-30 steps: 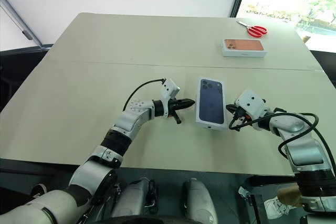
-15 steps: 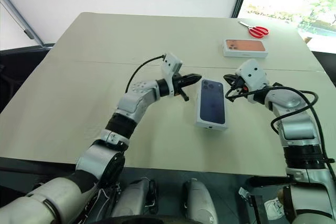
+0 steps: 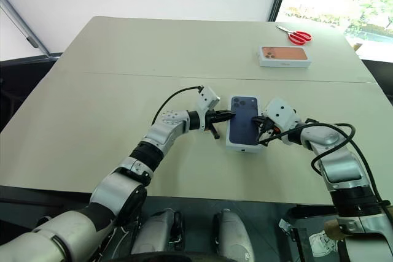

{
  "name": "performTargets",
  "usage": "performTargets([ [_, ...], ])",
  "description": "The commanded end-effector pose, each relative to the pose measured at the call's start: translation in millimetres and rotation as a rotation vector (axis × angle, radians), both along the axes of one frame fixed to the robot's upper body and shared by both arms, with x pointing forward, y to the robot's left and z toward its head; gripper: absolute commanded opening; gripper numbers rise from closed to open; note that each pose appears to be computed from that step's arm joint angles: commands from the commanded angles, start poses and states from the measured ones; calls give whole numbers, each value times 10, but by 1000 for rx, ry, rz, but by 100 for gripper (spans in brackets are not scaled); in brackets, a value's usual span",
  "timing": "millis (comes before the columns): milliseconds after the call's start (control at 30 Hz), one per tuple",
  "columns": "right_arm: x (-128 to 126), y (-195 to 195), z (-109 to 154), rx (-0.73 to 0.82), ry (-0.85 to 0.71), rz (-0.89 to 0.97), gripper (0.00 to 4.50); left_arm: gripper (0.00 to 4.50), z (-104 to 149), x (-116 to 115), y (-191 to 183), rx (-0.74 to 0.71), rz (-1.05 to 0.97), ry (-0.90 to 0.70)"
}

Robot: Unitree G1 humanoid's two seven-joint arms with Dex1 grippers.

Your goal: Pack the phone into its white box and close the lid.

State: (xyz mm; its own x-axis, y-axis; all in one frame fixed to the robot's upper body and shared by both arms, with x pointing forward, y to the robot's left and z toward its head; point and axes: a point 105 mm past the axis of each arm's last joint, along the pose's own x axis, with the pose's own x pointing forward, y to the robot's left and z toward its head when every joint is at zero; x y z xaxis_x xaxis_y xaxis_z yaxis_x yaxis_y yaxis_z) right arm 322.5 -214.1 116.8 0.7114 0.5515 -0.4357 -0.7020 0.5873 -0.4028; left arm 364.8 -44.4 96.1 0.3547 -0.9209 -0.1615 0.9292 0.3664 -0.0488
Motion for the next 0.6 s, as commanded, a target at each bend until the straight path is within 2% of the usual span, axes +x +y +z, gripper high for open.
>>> performTargets([
  [33, -141, 10, -52, -12, 76, 52, 4, 0, -112, -83, 56, 20, -16, 38],
  [200, -204, 56, -3, 22, 121, 98, 4, 0, -50, -70, 154, -6, 3, 16],
  [300, -1, 48, 182, 65, 26, 38, 4, 0, 55, -25, 237, -31, 13, 10],
  [367, 141, 60, 345, 150, -11, -8, 0, 57, 161, 82, 363, -53, 73, 4],
  [433, 201, 130, 471, 195, -43, 6, 57, 139, 311, 158, 526, -77, 110, -21],
  [467, 228, 165, 528, 211, -64, 14, 93, 191, 398, 191, 624, -95, 132, -33],
  [600, 309, 236, 664, 250, -111, 29, 291, 392, 636, 215, 987, -113, 180, -100],
])
